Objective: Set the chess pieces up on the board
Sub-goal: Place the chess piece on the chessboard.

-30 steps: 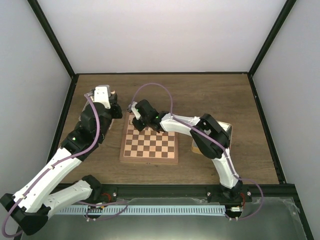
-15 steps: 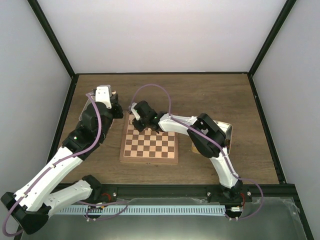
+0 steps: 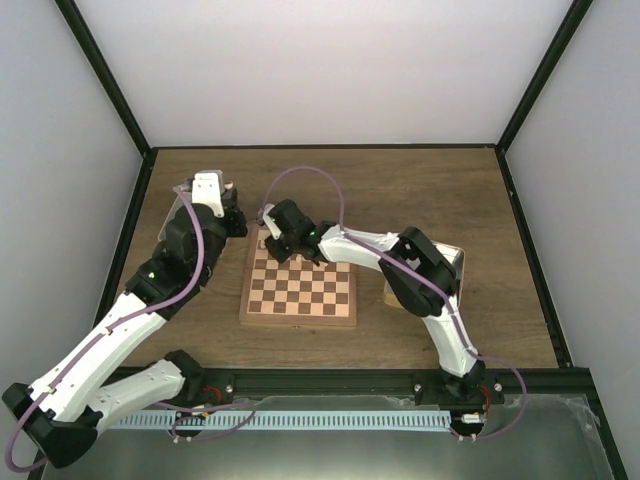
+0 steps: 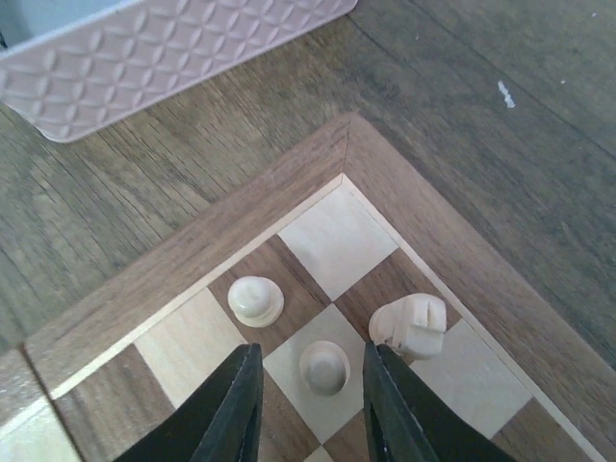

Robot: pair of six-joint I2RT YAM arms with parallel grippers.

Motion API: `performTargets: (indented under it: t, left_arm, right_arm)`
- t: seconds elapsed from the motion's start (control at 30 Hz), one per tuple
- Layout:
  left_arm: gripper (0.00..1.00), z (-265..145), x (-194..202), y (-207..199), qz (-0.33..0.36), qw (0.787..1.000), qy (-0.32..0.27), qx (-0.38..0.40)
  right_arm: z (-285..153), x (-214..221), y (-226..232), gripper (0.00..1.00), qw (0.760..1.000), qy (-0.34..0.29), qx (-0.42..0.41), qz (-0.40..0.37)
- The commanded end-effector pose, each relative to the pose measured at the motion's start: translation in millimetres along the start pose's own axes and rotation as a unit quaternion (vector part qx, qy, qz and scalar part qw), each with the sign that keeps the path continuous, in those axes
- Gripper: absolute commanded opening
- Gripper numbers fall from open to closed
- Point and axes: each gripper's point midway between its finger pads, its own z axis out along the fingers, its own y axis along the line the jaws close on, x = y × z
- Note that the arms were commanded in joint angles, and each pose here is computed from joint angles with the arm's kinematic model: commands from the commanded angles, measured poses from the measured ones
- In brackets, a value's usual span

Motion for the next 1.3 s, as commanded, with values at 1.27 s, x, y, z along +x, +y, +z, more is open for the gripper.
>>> performTargets:
  t: [1.27]
  left_arm:
    - [0.11, -45.4, 96.4, -149.6, 0.144, 0.85, 0.161, 0.481]
  right_arm:
    - [-308.9, -43.3, 10.1, 0.59, 0.907, -0.186, -0.282, 0.252]
